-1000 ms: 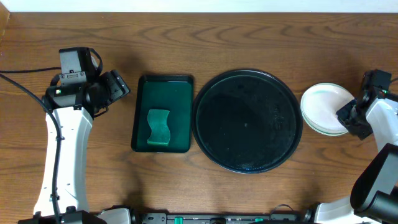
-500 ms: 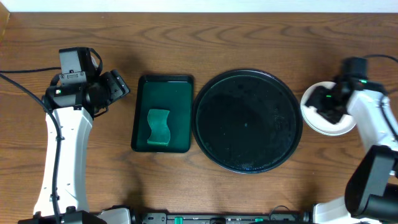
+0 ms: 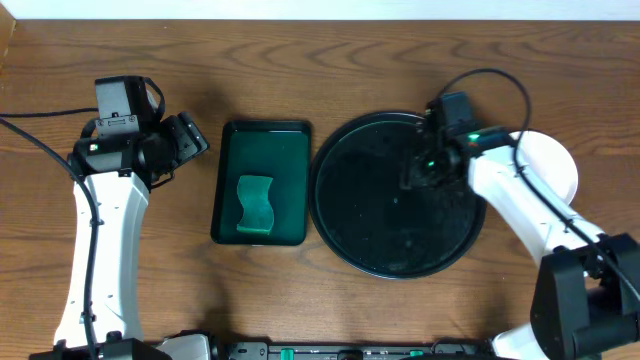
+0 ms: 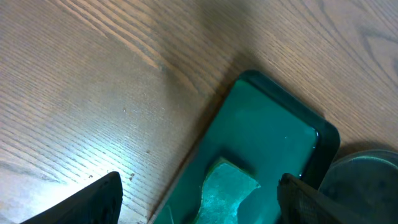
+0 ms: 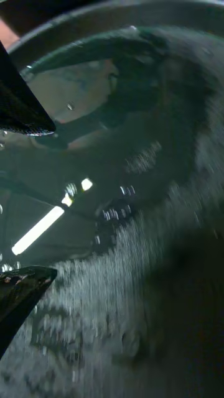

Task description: Clean dirty plates on tray and stack at the side

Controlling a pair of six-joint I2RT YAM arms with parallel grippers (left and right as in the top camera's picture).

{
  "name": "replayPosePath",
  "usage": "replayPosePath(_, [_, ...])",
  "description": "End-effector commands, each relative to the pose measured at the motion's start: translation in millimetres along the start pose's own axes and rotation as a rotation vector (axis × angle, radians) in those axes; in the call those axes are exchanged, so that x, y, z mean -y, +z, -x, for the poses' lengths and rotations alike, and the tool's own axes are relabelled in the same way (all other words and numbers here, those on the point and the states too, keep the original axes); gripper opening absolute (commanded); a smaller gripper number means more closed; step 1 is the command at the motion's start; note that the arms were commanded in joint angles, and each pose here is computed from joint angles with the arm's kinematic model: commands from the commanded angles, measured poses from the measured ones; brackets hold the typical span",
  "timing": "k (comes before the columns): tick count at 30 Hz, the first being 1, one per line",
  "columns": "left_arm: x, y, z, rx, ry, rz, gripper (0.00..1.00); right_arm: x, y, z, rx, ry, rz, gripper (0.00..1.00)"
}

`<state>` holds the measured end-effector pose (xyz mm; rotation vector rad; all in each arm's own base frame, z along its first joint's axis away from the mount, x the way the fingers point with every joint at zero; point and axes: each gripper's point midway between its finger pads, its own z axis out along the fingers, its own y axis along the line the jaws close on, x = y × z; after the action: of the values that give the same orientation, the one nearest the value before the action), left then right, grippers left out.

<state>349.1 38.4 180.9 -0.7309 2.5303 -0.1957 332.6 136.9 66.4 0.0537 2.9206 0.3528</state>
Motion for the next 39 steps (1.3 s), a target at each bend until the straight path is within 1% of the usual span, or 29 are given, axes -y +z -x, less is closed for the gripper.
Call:
replayPosePath(1, [-3, 2, 0, -0.003, -0.004, 0.013, 0.80, -17, -3, -1, 0.015, -0.096, 0.008, 0.65])
replayPosePath(3, [-3, 2, 0, -0.003, -0.004, 0.013, 0.80, -29, -1, -8, 0.006, -0.190, 0.017, 0.66])
replayPosePath(6, [-3, 2, 0, -0.003, -0.004, 0.013, 0.80, -43, 1, -14, 0.006, -0.275, 0.025, 0.66])
replayPosePath(16, [-3, 2, 0, -0.003, -0.004, 0.013, 0.80, -58, 2, -17, 0.024, -0.324, 0.033, 0.66])
replayPosePath(18, [-3, 2, 0, -0.003, -0.004, 0.013, 0.80, -66, 3, -19, 0.028, -0.344, 0.042, 0.68])
replayPosePath(22, [-3, 2, 0, -0.003, -0.004, 0.013, 0.80, -93, 4, -23, 0.062, -0.412, 0.080, 0.68])
replayPosePath(24, [-3, 2, 0, -0.003, -0.004, 0.013, 0.80, -106, 4, -28, 0.071, -0.446, 0.096, 0.70])
replayPosePath(29, [-3, 2, 0, -0.003, -0.004, 0.013, 0.80, -122, 6, -43, 0.059, -0.505, 0.113, 0.71])
replayPosePath(33, [-3, 2, 0, -0.003, -0.004, 0.013, 0.80, -139, 6, -51, 0.086, -0.637, 0.113, 0.71])
replayPosePath(36, [-3, 2, 0, -0.003, -0.004, 0.013, 0.80, -142, 7, -52, 0.115, -0.678, 0.068, 0.70])
replayPosePath(39, [-3, 2, 0, -0.003, -0.004, 0.013, 0.80, -140, 8, -63, 0.084, -0.717, 0.046, 0.68])
